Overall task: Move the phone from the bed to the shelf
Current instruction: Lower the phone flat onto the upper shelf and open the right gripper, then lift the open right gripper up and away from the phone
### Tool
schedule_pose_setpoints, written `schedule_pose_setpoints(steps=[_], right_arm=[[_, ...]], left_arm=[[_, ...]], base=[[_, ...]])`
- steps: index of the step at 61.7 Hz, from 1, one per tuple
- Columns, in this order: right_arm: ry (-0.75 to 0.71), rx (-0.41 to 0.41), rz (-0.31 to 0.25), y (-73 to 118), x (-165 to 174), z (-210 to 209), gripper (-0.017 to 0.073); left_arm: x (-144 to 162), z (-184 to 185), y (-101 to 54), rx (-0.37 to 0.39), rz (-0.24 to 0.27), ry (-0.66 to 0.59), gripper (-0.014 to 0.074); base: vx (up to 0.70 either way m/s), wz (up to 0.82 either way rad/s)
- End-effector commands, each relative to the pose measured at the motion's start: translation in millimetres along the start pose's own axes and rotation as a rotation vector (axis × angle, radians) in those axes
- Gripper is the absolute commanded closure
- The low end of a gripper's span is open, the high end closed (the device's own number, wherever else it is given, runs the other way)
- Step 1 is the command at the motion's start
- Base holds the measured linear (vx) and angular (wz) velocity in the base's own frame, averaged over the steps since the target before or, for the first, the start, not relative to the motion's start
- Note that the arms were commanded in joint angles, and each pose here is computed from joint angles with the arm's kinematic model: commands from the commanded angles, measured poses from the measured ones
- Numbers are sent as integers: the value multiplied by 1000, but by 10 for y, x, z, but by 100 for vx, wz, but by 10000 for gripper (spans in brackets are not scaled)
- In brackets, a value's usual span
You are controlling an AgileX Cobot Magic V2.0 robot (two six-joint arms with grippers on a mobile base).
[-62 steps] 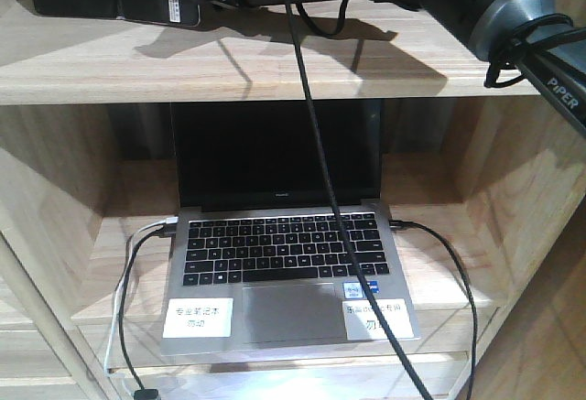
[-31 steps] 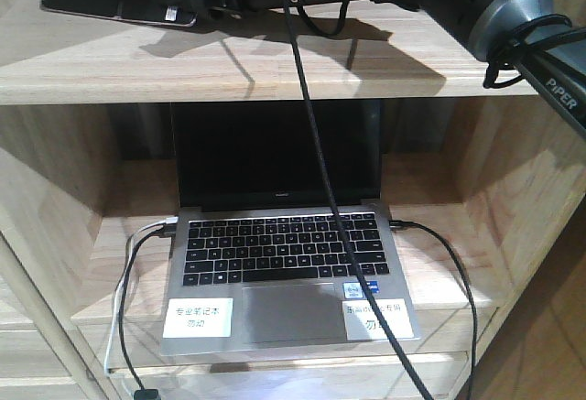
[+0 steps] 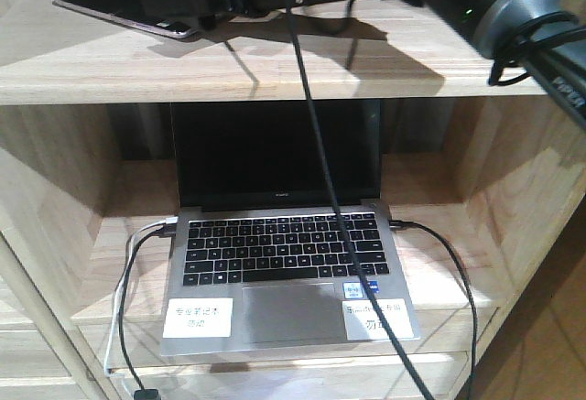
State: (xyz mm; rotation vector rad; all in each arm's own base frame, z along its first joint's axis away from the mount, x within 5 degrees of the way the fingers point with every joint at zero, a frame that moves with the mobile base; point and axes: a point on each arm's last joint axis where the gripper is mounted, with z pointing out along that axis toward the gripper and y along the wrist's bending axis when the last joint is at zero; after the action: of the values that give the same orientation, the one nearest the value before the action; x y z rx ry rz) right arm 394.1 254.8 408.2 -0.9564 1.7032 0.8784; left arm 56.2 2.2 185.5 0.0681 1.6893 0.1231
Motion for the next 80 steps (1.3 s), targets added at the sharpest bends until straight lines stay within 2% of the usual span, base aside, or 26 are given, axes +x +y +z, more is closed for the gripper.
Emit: schedule_pose_setpoints(steps=[1, 10, 19, 30, 49, 59, 80], right_arm=[[-126, 36, -40, 183, -399, -362, -13], [-147, 42, -58, 254, -485, -465, 22], [-164, 41, -59, 320, -555, -555, 105], [-128, 68, -5, 368, -581, -654, 265], [-113, 95, -48, 503, -678, -863, 575], [-110, 99, -64, 548, -705, -927, 565], [-110, 171, -104, 632, -792, -1128, 565]], left_arm=[[-144, -30, 19, -14, -15, -106, 592], [-144, -30, 19, -14, -15, -106, 592], [-144, -30, 19, -14, -15, -106, 592], [-144, -30, 19, -14, -15, -106, 592], [-144, -30, 19, -14, -15, -106, 592], [-144, -30, 19, -14, -15, -106, 592], [-144, -30, 19, -14, -15, -106, 592]], base=[[0, 0], [0, 0], [0, 0], [0, 0], [0, 0], [0, 0], [0, 0]])
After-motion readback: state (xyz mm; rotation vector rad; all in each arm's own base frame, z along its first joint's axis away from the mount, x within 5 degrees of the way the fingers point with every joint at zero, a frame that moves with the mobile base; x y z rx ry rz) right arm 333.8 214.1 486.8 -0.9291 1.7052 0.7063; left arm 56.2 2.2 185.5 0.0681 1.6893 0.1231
